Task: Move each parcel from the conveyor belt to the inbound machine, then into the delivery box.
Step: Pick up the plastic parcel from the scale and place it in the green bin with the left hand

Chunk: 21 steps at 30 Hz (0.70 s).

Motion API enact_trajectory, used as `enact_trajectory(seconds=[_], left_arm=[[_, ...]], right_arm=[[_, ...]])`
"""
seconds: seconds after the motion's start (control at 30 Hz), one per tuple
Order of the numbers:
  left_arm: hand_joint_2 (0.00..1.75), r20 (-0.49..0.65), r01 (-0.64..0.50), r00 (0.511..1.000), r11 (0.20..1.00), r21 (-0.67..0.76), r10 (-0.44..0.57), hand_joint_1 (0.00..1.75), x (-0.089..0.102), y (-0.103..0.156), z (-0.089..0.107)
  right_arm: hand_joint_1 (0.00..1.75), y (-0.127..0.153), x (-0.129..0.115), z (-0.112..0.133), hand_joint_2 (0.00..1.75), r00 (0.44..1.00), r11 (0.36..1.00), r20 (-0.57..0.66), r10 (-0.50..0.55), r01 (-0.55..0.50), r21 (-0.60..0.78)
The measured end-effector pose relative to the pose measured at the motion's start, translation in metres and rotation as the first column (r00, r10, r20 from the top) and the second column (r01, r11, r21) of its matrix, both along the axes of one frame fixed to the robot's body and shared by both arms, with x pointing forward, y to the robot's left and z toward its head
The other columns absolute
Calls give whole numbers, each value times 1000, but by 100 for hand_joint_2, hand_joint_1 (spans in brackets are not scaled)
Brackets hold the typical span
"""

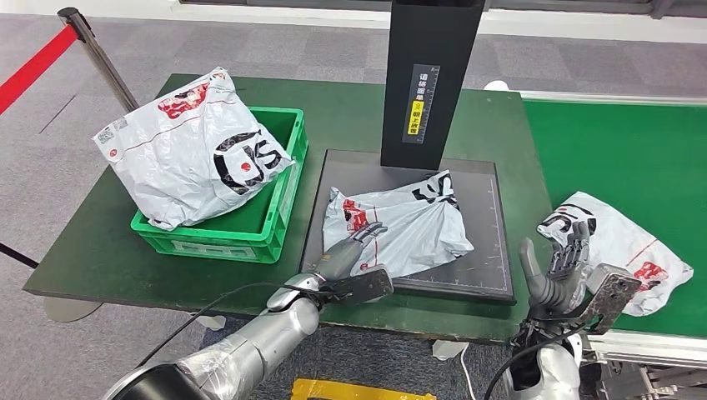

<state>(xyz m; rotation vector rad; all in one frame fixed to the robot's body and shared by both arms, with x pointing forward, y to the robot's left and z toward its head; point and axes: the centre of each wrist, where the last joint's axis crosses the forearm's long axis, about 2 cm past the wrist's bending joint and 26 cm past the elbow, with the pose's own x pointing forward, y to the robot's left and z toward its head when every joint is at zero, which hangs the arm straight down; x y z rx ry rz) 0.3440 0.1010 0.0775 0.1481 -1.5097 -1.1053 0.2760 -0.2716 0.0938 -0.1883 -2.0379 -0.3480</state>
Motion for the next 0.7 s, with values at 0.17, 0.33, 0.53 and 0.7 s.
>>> enact_trajectory(seconds=[0.17,0.33,0.53,0.7], left_arm=[[175,-17,4,1000,1000,20,-4,0,1,3,-1],[175,-22,5,1000,1000,25,-4,0,2,4,-1],[175,-30,6,1000,1000,29,-5,44,3,6,-2],[175,-34,-15,999,1000,23,16,175,5,10,-2]], right_arm=[[0,1,-1,1,175,1000,1000,7,9,-9,16],[0,2,-1,2,175,1000,1000,12,10,-10,19],[0,2,-2,3,175,1000,1000,17,9,-10,21],[0,2,-5,7,175,999,1000,33,3,-4,26]])
